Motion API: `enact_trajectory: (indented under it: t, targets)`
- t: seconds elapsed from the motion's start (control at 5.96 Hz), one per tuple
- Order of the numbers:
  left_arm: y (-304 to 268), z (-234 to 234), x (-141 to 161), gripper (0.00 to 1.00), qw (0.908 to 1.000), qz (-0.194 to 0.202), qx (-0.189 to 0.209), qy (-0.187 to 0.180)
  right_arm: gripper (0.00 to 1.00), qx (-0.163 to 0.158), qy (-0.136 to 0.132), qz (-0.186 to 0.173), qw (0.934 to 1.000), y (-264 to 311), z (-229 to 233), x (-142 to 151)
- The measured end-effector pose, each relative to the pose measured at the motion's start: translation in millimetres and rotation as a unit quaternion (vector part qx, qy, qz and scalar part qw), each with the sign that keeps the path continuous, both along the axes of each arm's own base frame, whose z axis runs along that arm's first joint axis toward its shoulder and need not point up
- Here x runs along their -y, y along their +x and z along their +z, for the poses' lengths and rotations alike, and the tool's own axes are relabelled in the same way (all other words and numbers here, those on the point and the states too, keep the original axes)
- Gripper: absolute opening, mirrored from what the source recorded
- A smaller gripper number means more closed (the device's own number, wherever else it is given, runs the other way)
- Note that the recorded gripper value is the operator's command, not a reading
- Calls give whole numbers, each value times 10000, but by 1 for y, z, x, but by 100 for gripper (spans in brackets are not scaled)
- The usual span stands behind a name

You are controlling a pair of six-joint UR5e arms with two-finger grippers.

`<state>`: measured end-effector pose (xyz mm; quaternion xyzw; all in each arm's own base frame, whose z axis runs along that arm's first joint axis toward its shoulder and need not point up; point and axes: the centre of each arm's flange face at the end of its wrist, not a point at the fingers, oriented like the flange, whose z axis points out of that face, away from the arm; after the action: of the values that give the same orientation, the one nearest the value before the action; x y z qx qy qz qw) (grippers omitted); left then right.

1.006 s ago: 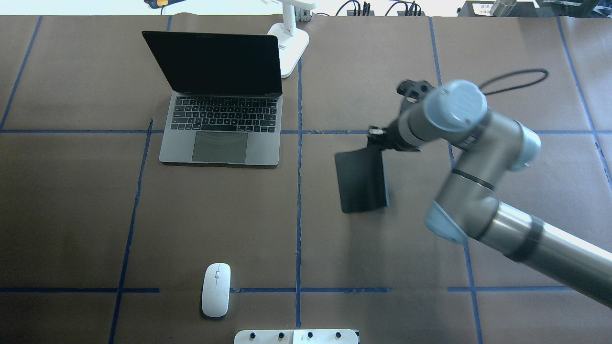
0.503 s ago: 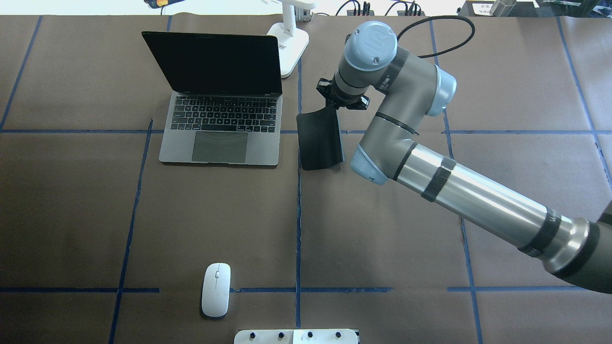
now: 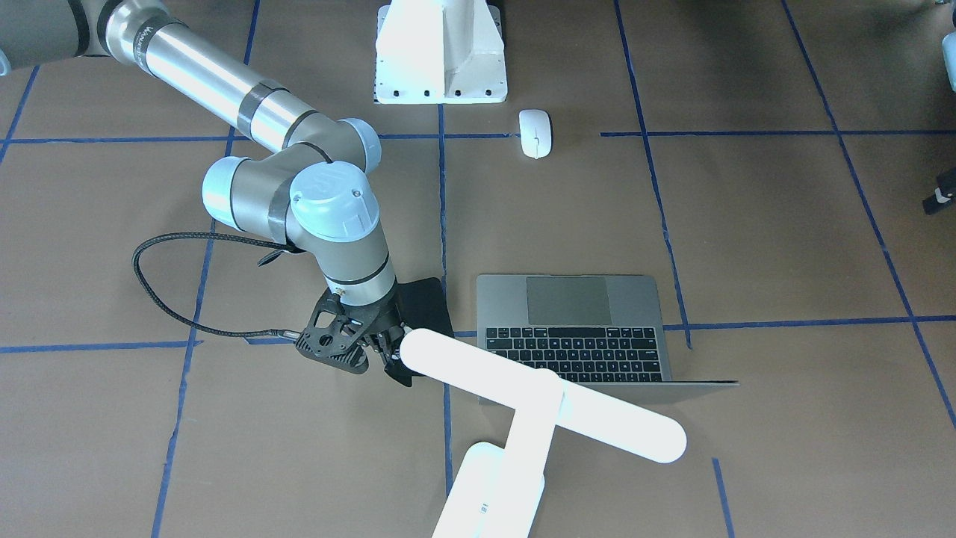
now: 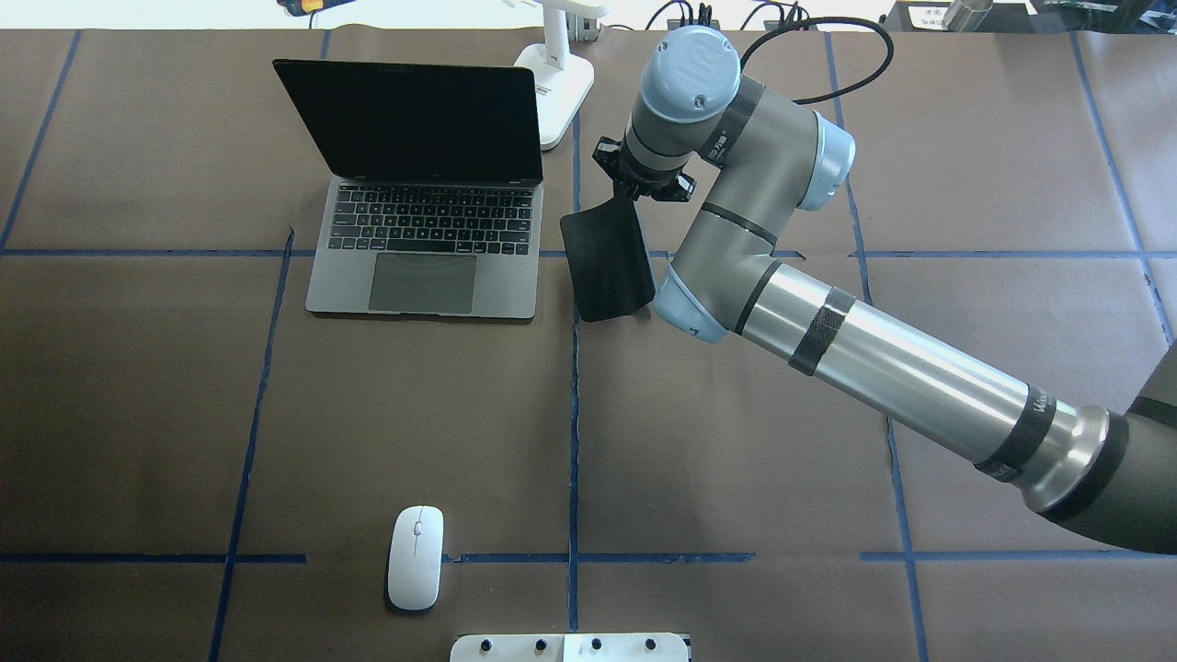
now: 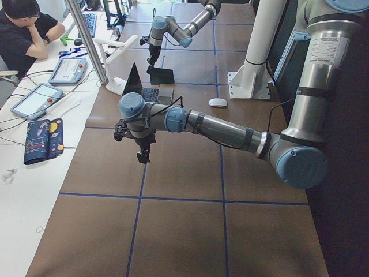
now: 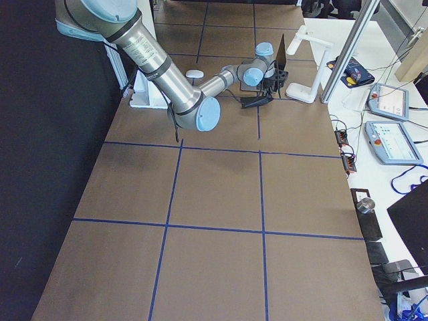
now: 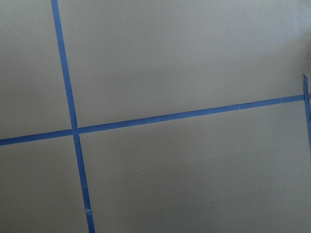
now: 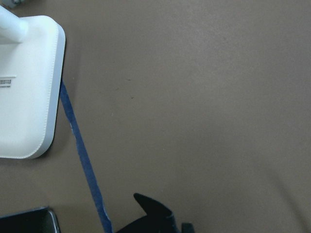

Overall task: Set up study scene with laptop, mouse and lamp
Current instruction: 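Carry the mouse pad with the right gripper and set it beside the laptop, then release the mouse pad and withdraw the right arm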

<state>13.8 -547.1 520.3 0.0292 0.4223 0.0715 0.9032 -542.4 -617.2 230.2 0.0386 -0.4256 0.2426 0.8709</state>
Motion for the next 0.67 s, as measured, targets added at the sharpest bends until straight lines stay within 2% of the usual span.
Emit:
enact_trajectory:
  t: [0.34,0.67]
  targets:
    - [4,-16,2,100,9997,22,-51,227,100,-119,166,-218,9996,7,8,3]
    - [53,-57,-9,100,9959,503,-456,598,100,-232,247,-736,9967,50,35,20]
